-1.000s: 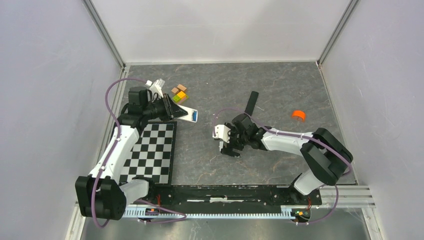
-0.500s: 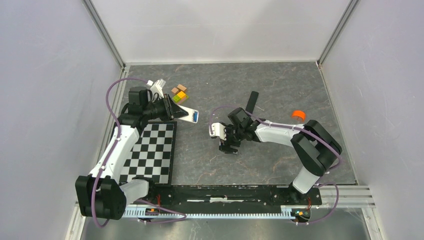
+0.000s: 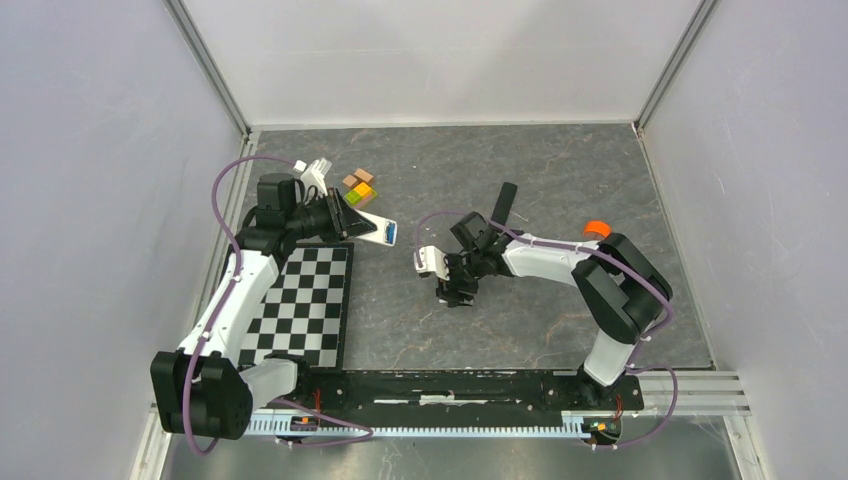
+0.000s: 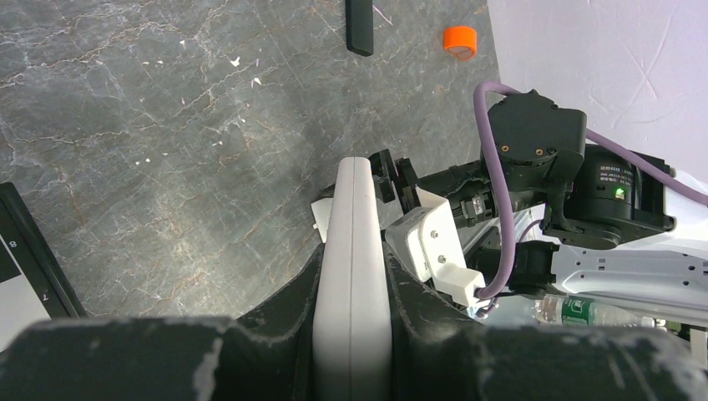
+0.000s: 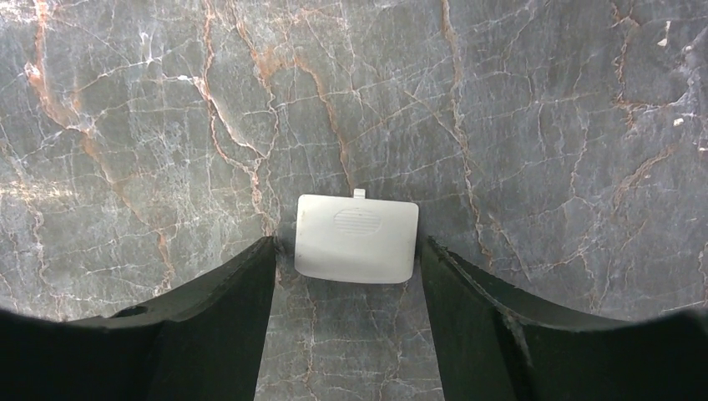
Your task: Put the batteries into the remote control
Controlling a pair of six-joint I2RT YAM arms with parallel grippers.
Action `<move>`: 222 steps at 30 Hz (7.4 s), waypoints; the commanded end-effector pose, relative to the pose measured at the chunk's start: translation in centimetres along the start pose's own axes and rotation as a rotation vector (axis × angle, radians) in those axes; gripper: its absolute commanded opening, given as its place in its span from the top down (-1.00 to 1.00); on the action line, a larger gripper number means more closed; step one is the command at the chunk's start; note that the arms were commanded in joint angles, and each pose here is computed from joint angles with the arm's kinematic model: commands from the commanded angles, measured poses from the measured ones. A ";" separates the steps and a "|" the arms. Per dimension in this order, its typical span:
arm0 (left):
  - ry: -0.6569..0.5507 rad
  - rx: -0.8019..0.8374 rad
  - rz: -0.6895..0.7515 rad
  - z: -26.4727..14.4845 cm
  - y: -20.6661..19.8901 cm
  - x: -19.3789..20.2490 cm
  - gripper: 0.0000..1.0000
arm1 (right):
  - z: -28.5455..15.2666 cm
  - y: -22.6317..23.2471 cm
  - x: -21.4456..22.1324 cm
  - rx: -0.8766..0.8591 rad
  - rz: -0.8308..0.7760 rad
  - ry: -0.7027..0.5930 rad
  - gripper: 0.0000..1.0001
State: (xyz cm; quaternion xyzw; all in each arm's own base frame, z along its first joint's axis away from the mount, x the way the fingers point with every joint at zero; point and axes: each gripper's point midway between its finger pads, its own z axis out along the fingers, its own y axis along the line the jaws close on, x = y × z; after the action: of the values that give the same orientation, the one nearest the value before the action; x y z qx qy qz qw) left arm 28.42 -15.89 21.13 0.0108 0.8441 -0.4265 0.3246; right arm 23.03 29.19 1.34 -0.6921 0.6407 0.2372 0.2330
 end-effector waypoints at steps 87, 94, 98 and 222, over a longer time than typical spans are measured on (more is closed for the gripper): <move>0.284 0.003 -0.128 12.8 2.2 14.7 0.96 | -2.8 -0.1 -3.1 0.278 0.126 -0.417 -0.01; 0.295 -0.002 -0.127 12.8 2.3 14.9 0.96 | -2.4 -0.5 -3.2 0.278 0.123 -0.423 -0.01; 0.303 -0.009 -0.123 12.7 2.5 15.1 0.96 | -2.4 -0.6 -3.3 0.287 0.127 -0.430 -0.01; 0.324 0.045 -0.148 12.6 1.8 15.9 0.96 | -0.2 2.7 1.5 0.111 1.538 -0.552 0.27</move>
State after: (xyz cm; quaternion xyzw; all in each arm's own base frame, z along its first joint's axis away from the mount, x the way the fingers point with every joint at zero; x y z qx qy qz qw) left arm 23.33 -27.35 5.18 0.0197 0.8848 -0.4391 0.1546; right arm 21.62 28.14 2.11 0.0302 0.8552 0.4704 0.2156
